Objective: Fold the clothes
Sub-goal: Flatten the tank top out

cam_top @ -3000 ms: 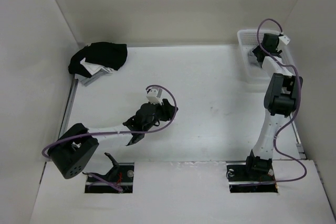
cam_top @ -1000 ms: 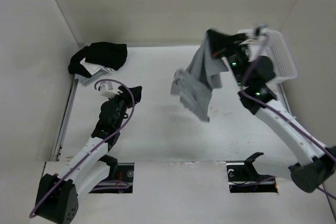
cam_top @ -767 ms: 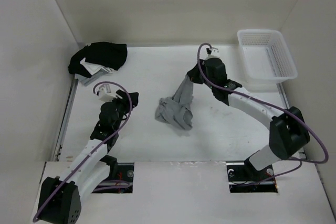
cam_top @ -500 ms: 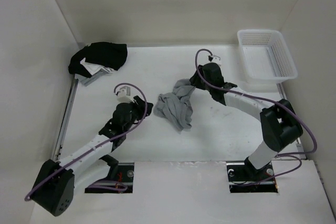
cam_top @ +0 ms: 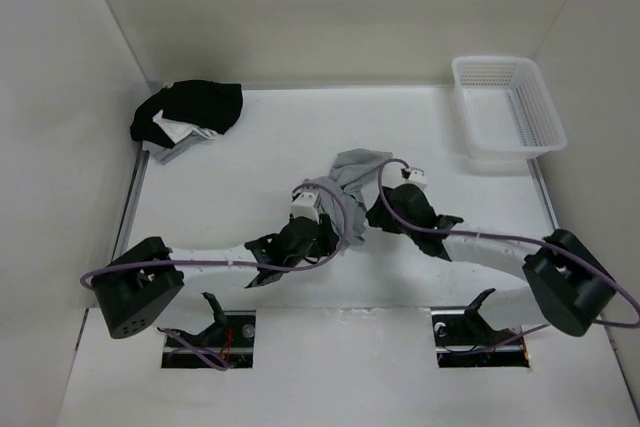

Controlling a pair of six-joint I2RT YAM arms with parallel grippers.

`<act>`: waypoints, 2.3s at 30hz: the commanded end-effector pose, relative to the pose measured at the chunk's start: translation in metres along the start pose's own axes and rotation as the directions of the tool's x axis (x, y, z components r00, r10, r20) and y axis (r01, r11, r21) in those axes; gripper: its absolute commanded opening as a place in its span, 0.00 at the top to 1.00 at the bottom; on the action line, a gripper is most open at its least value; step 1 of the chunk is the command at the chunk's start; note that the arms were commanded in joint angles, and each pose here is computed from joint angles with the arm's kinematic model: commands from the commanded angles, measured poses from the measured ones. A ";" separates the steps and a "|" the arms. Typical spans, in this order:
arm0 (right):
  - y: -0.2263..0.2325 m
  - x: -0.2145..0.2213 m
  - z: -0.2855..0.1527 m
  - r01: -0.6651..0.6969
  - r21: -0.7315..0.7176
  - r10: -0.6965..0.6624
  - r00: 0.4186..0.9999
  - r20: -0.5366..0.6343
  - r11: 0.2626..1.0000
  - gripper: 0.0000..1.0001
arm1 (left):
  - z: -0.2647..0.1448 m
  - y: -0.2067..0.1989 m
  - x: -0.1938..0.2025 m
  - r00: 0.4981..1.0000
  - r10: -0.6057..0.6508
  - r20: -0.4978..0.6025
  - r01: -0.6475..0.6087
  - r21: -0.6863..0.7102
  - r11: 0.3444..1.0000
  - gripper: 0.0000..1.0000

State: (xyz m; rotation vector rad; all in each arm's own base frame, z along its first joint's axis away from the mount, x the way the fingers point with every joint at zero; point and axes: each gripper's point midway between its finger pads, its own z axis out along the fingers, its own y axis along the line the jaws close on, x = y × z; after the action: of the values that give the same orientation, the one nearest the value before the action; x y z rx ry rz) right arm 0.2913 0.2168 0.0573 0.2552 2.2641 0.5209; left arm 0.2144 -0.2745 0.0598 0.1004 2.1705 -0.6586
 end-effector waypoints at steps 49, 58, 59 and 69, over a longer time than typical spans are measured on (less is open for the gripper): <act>0.134 -0.283 -0.400 0.239 -0.497 0.227 0.672 0.705 0.834 1.00 | -0.296 -0.021 -0.309 0.615 -0.347 0.708 0.116 0.354 0.928 0.94; 0.159 -0.306 -0.289 0.214 -0.436 0.149 0.736 0.660 0.874 1.00 | -0.205 0.006 -0.318 0.658 -0.402 0.636 0.241 0.328 0.913 0.94; 0.161 -0.311 -0.277 0.204 -0.443 0.155 0.745 0.649 0.873 1.00 | -0.201 0.007 -0.319 0.661 -0.401 0.634 0.242 0.326 0.914 0.94; 0.166 -0.339 -0.120 0.164 -0.380 0.052 0.865 0.498 0.910 0.99 | -0.067 0.045 -0.178 0.878 -0.265 0.398 0.264 0.058 0.963 0.86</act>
State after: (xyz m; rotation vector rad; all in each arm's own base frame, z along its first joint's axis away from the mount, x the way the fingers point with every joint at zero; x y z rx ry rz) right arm 0.4108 0.2002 0.3983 0.1354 1.6815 0.6975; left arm 0.2949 -0.1635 0.2566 -0.3668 1.7193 -0.8508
